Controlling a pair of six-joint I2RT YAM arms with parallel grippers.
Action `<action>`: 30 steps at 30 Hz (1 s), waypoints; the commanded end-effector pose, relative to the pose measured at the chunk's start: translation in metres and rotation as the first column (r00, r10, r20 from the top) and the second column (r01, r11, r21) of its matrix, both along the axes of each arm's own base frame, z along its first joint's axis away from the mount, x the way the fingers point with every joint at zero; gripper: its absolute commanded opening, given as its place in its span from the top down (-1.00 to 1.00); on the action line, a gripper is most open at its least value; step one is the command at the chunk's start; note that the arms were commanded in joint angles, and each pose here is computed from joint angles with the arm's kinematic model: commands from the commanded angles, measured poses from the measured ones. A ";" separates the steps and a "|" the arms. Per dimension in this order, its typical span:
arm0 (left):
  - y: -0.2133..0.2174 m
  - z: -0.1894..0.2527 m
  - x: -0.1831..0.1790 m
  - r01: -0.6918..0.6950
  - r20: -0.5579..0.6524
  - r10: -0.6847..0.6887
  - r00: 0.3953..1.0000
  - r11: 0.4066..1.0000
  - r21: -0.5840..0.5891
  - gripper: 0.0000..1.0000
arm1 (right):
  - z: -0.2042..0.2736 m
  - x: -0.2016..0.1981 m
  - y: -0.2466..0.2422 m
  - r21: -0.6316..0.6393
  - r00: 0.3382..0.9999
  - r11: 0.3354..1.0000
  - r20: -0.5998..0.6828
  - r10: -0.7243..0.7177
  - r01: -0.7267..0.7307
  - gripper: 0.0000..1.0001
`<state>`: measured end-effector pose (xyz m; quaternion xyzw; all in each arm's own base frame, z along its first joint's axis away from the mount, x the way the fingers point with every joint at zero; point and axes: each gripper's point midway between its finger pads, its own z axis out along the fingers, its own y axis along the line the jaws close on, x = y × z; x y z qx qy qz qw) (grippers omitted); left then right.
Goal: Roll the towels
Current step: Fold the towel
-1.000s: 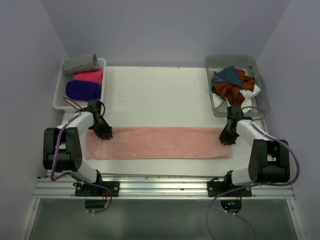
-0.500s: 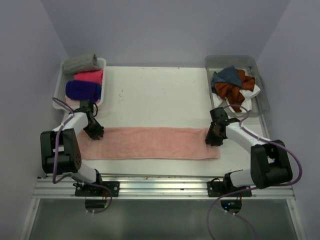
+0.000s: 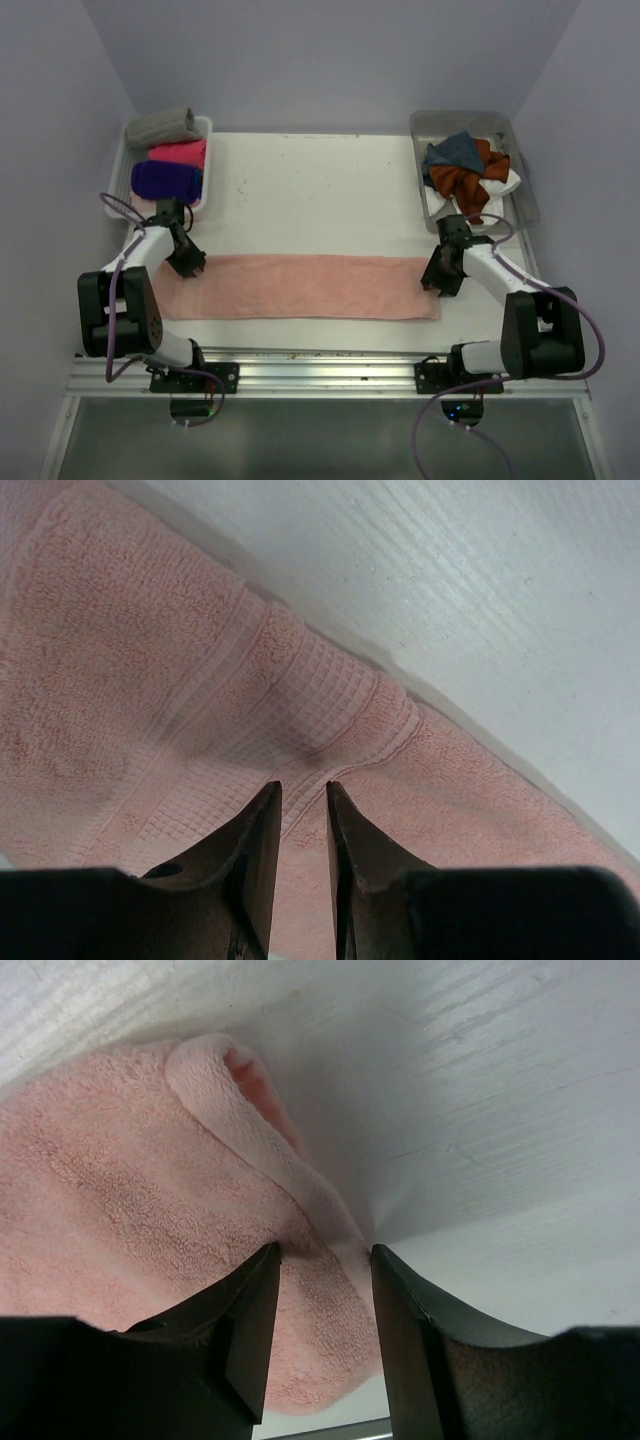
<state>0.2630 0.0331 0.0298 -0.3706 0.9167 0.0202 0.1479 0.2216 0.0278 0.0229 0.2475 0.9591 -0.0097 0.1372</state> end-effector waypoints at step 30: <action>-0.155 -0.027 -0.019 0.381 0.074 -0.374 0.924 0.894 -0.236 0.44 | 0.153 0.000 -0.082 -0.263 0.930 0.938 0.345 -0.129 0.228 1.00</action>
